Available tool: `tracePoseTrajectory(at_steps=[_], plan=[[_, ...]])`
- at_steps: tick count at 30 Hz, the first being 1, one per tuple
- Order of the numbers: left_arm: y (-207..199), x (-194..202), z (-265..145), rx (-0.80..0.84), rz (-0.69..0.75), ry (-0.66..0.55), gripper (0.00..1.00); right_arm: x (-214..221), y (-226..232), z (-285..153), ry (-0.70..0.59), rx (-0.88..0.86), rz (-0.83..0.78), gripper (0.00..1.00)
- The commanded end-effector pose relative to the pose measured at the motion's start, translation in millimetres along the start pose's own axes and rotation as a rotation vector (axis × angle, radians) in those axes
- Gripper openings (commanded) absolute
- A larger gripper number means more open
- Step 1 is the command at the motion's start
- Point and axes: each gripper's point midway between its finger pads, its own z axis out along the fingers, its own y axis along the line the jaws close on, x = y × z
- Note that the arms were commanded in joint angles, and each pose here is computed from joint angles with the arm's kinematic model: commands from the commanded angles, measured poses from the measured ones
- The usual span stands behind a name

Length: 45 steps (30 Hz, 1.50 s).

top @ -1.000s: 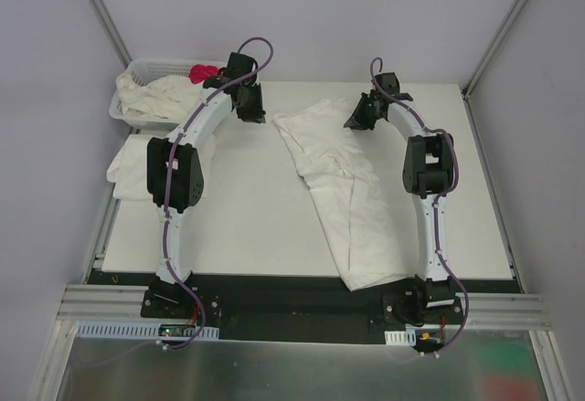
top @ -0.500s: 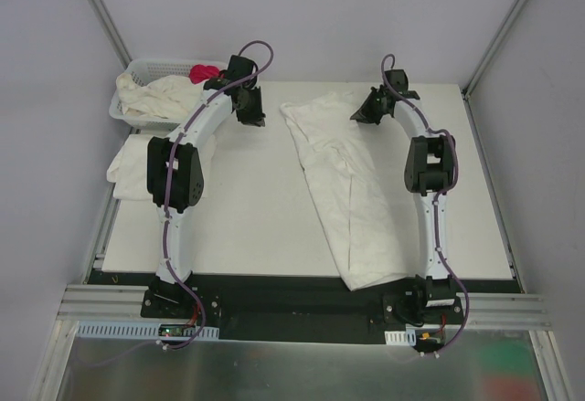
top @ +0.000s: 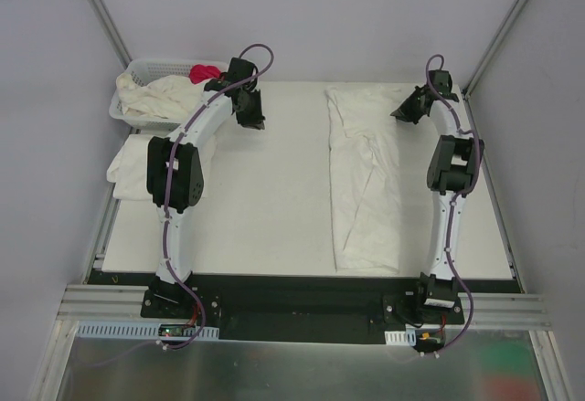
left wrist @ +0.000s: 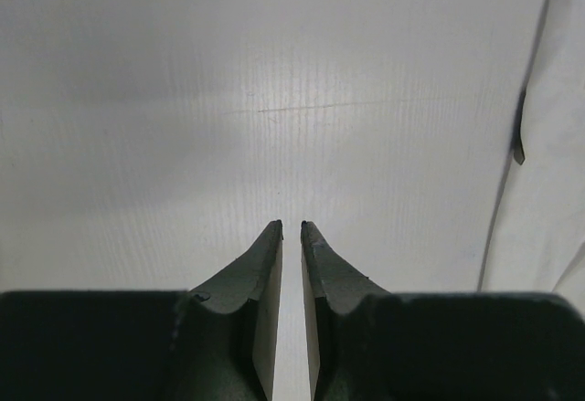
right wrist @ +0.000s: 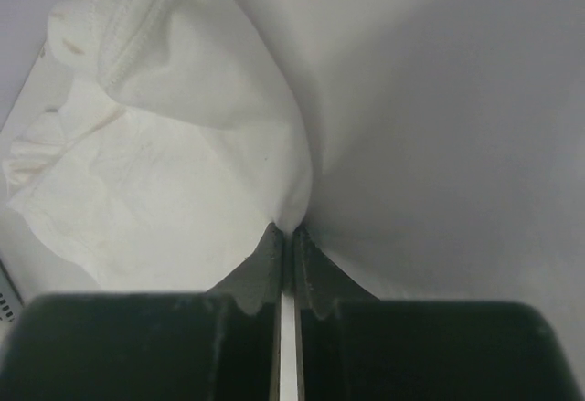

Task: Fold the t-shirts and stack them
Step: Rotate the tshirt 90 degrees

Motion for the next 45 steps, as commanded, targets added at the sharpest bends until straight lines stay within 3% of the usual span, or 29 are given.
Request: tracePoseTrajectory(at_steps=[1, 6, 13, 18, 22, 27, 35, 45], plan=[[-11, -12, -28, 0.032, 0.026, -0.055, 0.13, -2, -26, -14, -0.007, 0.116, -0.016, 0.05], [-19, -9, -36, 0.053, 0.039, -0.061, 0.13, -8, -28, -23, 0.001, 0.097, -0.02, 0.22], [-57, 12, -50, 0.227, 0.079, -0.051, 0.14, -36, -22, -97, -0.082, 0.083, -0.053, 0.29], [-90, 35, -40, 0.357, 0.108, 0.0, 0.15, -37, 4, -145, -0.125, 0.023, -0.095, 0.3], [-123, 58, -23, 0.586, 0.077, 0.131, 0.16, -29, 9, -144, -0.124, -0.002, -0.099, 0.31], [-155, 88, -3, 0.682, 0.062, 0.222, 0.16, -1, 11, -140, -0.055, -0.048, -0.072, 0.31], [-176, 126, 9, 0.692, 0.08, 0.284, 0.16, 29, 26, -171, -0.08, -0.139, -0.085, 0.31], [-181, 153, 22, 0.686, 0.074, 0.319, 0.16, 53, 12, -174, -0.06, -0.134, -0.068, 0.31]])
